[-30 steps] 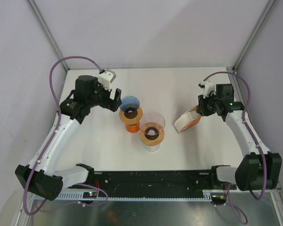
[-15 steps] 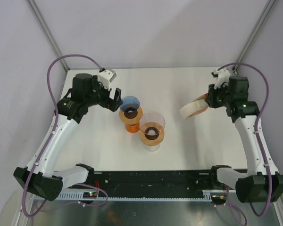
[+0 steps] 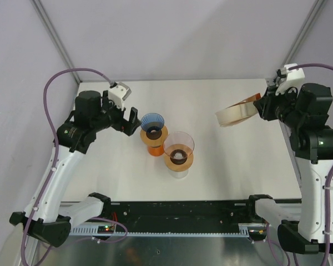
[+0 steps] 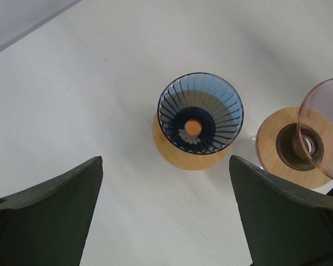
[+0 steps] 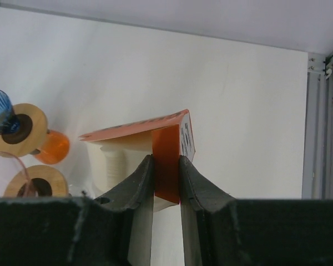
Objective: Place the coffee filter in the dripper
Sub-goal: Pick up the coffee filter holder from the center of the board, then place the coffee filter holder at the center of the board.
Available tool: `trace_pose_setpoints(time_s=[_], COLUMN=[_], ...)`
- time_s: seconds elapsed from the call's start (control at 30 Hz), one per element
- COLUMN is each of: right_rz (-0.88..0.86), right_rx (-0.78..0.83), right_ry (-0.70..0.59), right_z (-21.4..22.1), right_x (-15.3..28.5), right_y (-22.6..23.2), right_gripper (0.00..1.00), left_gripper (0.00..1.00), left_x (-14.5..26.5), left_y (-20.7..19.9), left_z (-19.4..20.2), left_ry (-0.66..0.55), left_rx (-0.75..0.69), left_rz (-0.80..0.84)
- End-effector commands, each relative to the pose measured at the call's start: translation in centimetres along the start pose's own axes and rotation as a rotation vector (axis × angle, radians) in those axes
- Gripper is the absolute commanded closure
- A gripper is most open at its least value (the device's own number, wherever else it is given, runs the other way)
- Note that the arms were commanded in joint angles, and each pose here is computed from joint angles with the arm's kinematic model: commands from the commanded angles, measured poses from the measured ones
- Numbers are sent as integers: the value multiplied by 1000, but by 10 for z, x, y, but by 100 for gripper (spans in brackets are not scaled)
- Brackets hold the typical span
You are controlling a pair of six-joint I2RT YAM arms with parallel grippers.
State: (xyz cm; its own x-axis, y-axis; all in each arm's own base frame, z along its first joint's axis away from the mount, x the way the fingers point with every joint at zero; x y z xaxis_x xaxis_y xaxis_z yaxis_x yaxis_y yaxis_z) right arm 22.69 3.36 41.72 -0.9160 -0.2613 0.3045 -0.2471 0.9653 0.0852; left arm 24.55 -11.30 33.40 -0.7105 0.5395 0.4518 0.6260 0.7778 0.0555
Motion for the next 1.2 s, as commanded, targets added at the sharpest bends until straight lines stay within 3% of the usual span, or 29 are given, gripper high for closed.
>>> trace_pose_setpoints(time_s=[0.0,0.3,0.77,0.93,1.17], right_rz=[-55,-334,-772,-946,-1180], right_rx=[-21,-35,155,243,399], right_ry=[-69,-119,-126,-89,78], right_z=[-31,-61,-81,-61,11], right_x=[29,24,3,1,-16], right_y=[18,80,256,310,371], right_gripper=[100,100,100,100,100], left_gripper=[0,0,0,0,0], left_x=[24,37,68,80,105], left_y=[5,13,72,78,63], left_z=[-7,7,16,7,-15], left_ry=[-36,17,10,-34,-114], left_rx=[-37,-13,133,152,136], left_rz=[-73,-169,-369,-380,-369])
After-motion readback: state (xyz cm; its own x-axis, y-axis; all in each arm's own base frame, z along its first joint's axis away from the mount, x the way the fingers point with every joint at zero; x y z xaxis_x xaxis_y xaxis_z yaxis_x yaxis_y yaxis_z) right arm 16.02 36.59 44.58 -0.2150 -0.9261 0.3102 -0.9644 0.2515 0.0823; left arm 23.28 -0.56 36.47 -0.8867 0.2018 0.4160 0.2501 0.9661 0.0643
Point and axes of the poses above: each gripper's point midway between its finger pads, its own x axis back along the fingers, its own y axis along the line the jaws close on, z = x × y, the point moved 5 cm from there along x, back along the fingers, and after that the axes turned 3 degrees about -x, right-handed, at the moved point
